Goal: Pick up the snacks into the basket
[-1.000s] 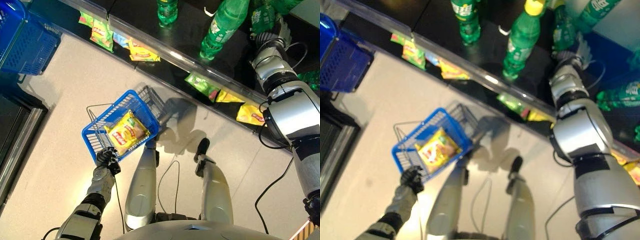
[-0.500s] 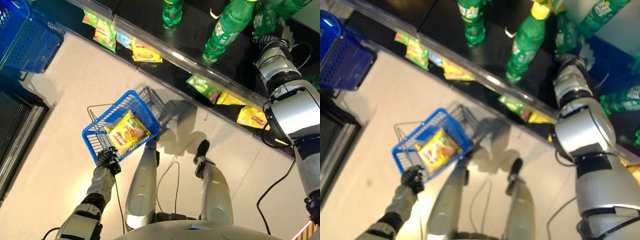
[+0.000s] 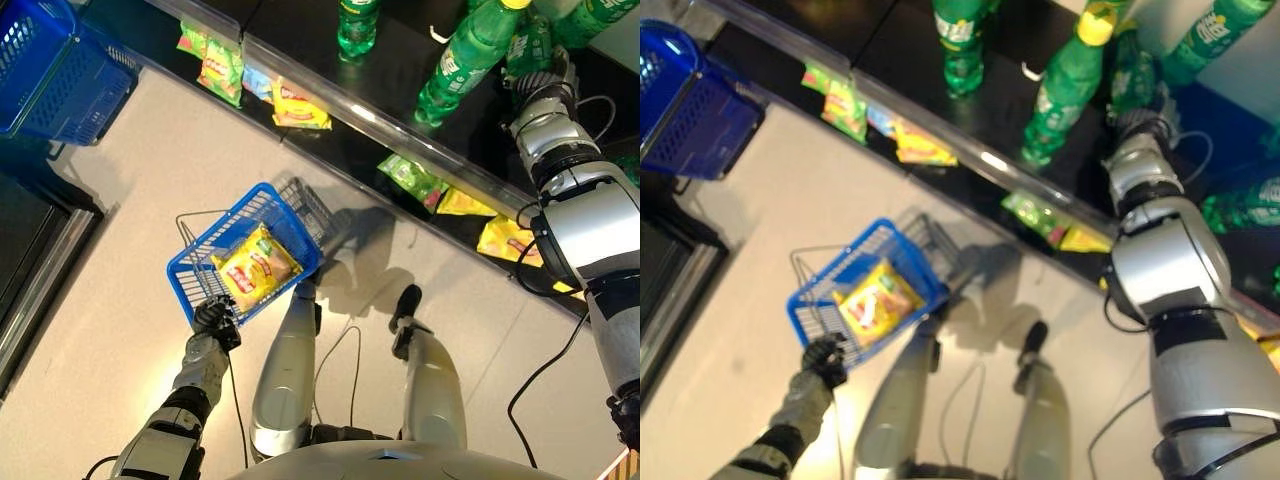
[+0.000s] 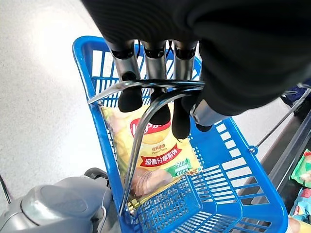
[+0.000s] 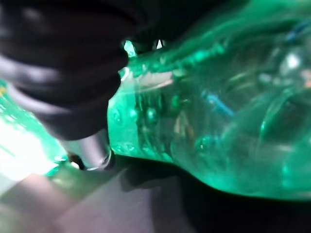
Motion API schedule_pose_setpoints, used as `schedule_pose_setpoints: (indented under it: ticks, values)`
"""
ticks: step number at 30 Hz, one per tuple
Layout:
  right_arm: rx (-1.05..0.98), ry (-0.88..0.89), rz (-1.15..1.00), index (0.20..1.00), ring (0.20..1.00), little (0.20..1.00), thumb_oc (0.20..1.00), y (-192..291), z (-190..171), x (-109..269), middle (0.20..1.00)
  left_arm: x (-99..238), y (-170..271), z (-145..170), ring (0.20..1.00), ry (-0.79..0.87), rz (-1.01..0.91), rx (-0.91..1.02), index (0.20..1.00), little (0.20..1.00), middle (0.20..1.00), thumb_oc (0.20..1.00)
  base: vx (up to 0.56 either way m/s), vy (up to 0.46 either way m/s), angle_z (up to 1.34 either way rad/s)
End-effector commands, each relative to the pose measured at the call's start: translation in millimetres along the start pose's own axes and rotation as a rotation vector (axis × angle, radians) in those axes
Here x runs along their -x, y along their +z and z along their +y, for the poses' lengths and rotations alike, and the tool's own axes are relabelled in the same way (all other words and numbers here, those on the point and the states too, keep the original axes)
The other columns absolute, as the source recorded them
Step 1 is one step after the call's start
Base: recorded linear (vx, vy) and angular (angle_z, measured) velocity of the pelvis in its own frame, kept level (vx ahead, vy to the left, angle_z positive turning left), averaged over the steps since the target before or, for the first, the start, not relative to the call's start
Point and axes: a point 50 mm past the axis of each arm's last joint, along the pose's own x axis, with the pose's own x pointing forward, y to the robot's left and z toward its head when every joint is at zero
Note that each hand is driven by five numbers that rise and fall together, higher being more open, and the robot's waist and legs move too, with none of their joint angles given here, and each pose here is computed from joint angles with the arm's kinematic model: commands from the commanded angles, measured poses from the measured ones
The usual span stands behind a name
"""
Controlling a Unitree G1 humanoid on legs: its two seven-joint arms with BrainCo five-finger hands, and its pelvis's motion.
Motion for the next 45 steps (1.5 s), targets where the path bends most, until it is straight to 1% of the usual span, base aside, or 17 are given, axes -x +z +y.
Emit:
schedule_pose_setpoints:
  ticks: [1, 3, 8, 14, 21, 28, 33, 35, 40, 43, 44, 45]
  values:
    - [-0.113, -0.079, -0.217, 0.200, 0.200, 0.200, 0.200, 52, -17, 1, 0.200, -1, 10, 45, 0.200, 0.136, -0.055, -0.020, 0.200, 0.200, 0.200, 0.200, -0.03, 0.004, -0.15]
    - [-0.130, -0.074, -0.252, 0.200, 0.200, 0.200, 0.200, 60, -11, 5, 0.200, 0, 9, 46, 0.200, 0.147, -0.055, 0.004, 0.200, 0.200, 0.200, 0.200, -0.04, 0.007, -0.10]
    - [-0.138, -0.083, -0.283, 0.200, 0.200, 0.200, 0.200, 66, -11, 8, 0.200, 1, 6, 51, 0.200, 0.162, -0.047, 0.014, 0.200, 0.200, 0.200, 0.200, -0.01, -0.003, -0.06]
    - [-0.164, -0.090, -0.297, 0.200, 0.200, 0.200, 0.200, 63, -11, 9, 0.200, 3, 1, 56, 0.200, 0.178, -0.032, 0.027, 0.200, 0.200, 0.200, 0.200, -0.01, 0.002, -0.06]
    - [-0.188, -0.052, -0.353, 0.200, 0.200, 0.200, 0.200, 61, 4, 19, 0.200, 4, -1, 57, 0.200, 0.189, -0.032, 0.050, 0.200, 0.200, 0.200, 0.200, -0.01, 0.004, -0.10]
    - [-0.236, -0.080, -0.414, 0.200, 0.200, 0.200, 0.200, 55, 0, 28, 0.200, 6, -2, 56, 0.200, 0.184, -0.035, 0.068, 0.200, 0.200, 0.200, 0.200, 0.00, -0.002, -0.04]
    - [-0.289, -0.141, -0.446, 0.200, 0.200, 0.200, 0.200, 38, -12, 36, 0.200, 6, -3, 52, 0.200, 0.175, -0.036, 0.069, 0.200, 0.200, 0.200, 0.200, -0.01, -0.006, -0.07]
    - [-0.298, -0.144, -0.449, 0.200, 0.200, 0.200, 0.200, 34, -12, 39, 0.200, 7, -3, 52, 0.200, 0.175, -0.036, 0.070, 0.200, 0.200, 0.200, 0.200, -0.01, -0.003, -0.04]
    - [-0.309, -0.164, -0.442, 0.200, 0.200, 0.200, 0.200, 4, -10, 54, 0.200, 8, -2, 50, 0.200, 0.167, -0.046, 0.066, 0.200, 0.200, 0.200, 0.200, 0.00, -0.001, -0.05]
    - [-0.336, -0.163, -0.434, 0.200, 0.200, 0.200, 0.200, -13, -9, 65, 0.200, 8, -1, 51, 0.200, 0.168, -0.055, 0.072, 0.200, 0.200, 0.200, 0.200, 0.01, 0.003, -0.05]
    - [-0.371, -0.154, -0.440, 0.200, 0.200, 0.200, 0.200, -27, -10, 78, 0.200, 9, 3, 49, 0.200, 0.159, -0.078, 0.080, 0.200, 0.200, 0.200, 0.200, 0.01, 0.006, -0.07]
    - [-0.385, -0.156, -0.446, 0.200, 0.200, 0.200, 0.200, -33, -12, 83, 0.200, 9, 5, 49, 0.200, 0.156, -0.087, 0.086, 0.200, 0.200, 0.200, 0.200, 0.01, 0.003, -0.14]
